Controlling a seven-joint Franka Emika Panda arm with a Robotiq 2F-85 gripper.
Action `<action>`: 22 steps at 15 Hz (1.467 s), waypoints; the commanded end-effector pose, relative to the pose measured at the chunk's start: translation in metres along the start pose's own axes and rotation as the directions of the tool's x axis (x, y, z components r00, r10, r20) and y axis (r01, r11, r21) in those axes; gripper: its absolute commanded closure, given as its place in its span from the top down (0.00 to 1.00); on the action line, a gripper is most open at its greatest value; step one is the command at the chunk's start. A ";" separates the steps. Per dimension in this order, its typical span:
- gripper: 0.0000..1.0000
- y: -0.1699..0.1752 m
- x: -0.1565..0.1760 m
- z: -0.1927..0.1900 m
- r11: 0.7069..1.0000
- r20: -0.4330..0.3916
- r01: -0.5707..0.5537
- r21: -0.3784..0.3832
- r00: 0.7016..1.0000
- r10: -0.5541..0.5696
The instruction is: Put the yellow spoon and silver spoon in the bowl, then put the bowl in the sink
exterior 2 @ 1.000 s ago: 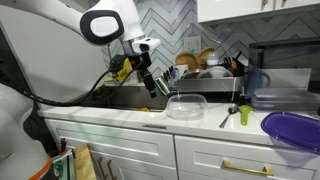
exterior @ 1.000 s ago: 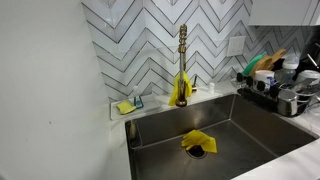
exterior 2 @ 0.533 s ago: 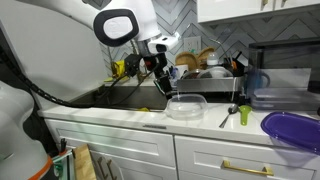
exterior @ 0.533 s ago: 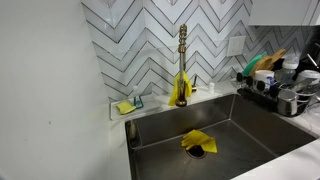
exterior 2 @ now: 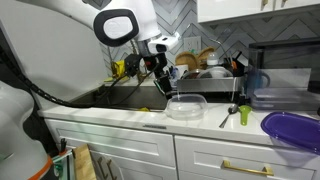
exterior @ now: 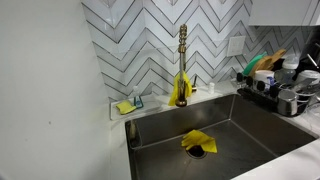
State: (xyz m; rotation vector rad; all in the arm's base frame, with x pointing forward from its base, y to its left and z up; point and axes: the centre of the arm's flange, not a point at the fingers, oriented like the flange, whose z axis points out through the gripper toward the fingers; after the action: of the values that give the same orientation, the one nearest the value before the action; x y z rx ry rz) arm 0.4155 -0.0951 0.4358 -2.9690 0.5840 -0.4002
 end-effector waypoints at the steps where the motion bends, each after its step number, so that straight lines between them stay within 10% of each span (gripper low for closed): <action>1: 1.00 0.000 0.000 0.000 1.000 0.000 0.000 0.000 1.000 0.000; 10: 1.00 0.057 0.038 -0.030 0.985 0.036 0.052 0.163 0.998 -0.059; 22: 1.00 0.118 0.072 -0.052 0.985 0.017 0.135 0.111 0.990 -0.138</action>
State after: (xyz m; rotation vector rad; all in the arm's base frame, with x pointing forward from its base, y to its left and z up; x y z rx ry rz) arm 0.4194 -0.2077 0.4903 -2.8977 0.3380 -0.4423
